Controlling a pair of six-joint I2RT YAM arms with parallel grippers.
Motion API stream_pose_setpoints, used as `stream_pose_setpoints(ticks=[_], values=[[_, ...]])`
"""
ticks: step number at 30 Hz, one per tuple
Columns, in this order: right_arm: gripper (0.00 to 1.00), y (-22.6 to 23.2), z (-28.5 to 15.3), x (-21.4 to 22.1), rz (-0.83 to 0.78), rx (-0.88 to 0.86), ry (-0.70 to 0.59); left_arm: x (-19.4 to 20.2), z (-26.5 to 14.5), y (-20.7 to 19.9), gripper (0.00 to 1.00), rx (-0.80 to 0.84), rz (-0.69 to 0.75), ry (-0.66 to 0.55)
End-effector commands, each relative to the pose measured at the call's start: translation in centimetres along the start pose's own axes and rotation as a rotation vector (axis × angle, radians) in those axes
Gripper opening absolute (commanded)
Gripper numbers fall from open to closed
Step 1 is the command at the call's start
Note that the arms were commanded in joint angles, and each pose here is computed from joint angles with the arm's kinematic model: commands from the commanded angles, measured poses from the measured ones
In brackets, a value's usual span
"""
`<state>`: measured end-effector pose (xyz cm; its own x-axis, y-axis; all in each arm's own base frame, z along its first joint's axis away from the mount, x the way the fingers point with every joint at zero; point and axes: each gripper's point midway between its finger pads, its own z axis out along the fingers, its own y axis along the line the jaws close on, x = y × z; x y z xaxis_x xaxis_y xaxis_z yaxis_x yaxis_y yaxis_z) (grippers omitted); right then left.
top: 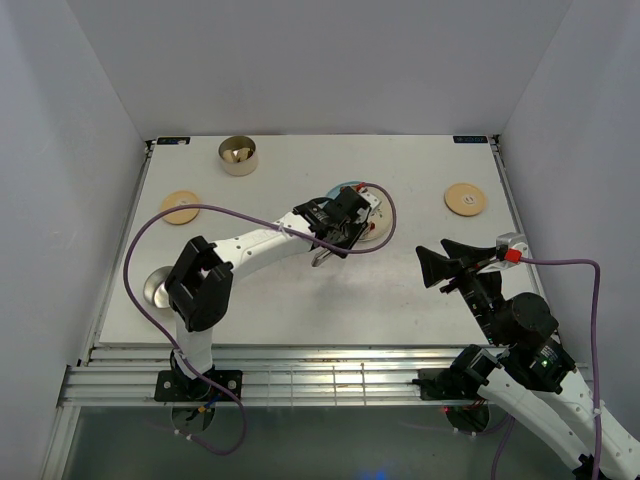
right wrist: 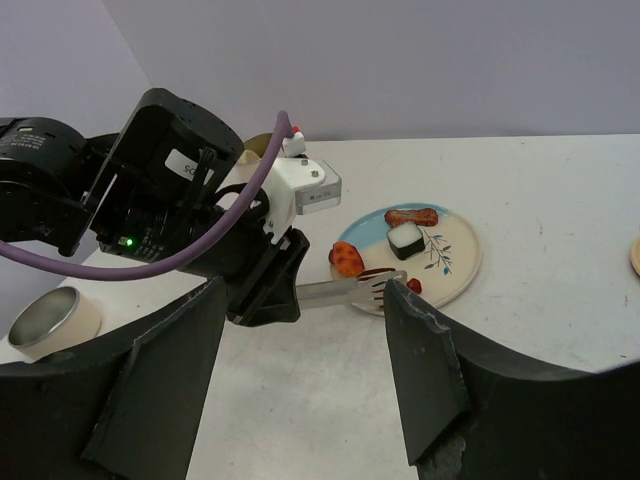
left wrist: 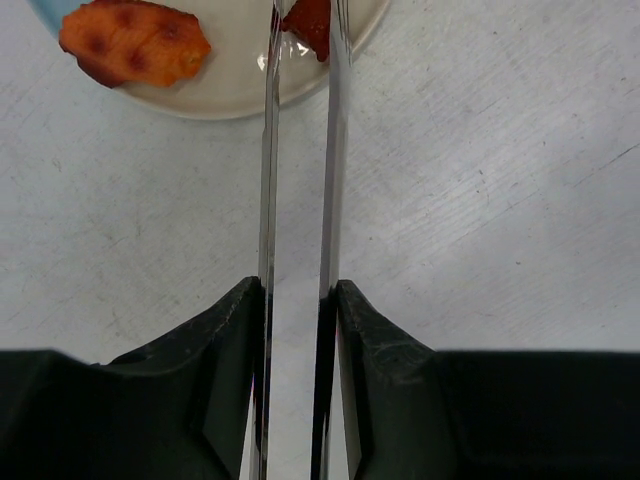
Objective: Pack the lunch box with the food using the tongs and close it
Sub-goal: Pick up the fake food from the plate.
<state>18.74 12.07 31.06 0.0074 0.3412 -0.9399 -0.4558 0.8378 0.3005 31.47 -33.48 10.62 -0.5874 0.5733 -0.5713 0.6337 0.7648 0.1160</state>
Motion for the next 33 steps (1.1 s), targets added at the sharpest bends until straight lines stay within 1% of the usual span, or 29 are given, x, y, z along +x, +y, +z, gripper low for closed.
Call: stream_pose_setpoints(ticks=[1,6,12,15,16,19,29,32,33], values=[[0.70,0.1,0.0,-1.4,0.011,-0.003,-0.055,-2.7,-1.2,0.1,0.39,-0.013,-0.012,-0.071],[0.70,0.2,0.0,-1.5,0.012,-0.003,-0.057,-3.1,-1.5,0.6,0.31,-0.038,-0.023,-0.081],[0.70,0.1,0.0,-1.5,0.012,-0.003,-0.057,-3.4,-2.1,1.1,0.26,-0.064,-0.041,-0.096],[0.70,0.1,0.0,-1.5,0.012,-0.002,-0.058,-3.8,-2.7,1.5,0.20,-0.081,-0.057,-0.113],[0.70,0.1,0.0,-1.4,0.012,-0.003,-0.056,-3.9,-2.9,1.6,0.17,-0.087,-0.063,-0.118],[0.70,0.1,0.0,-1.5,0.012,-0.003,-0.057,-4.4,-3.6,1.8,0.13,-0.091,-0.076,-0.140],[0.70,0.2,0.1,-1.4,0.011,-0.004,-0.053,-5.8,-6.7,2.2,0.13,-0.082,-0.129,-0.199],[0.70,0.1,0.1,-1.3,0.010,-0.002,-0.052,-6.1,-7.3,2.7,0.12,-0.108,-0.146,-0.203],[0.70,0.2,0.1,-1.4,0.010,-0.002,-0.052,-6.4,-7.5,3.4,0.13,-0.139,-0.158,-0.211]])
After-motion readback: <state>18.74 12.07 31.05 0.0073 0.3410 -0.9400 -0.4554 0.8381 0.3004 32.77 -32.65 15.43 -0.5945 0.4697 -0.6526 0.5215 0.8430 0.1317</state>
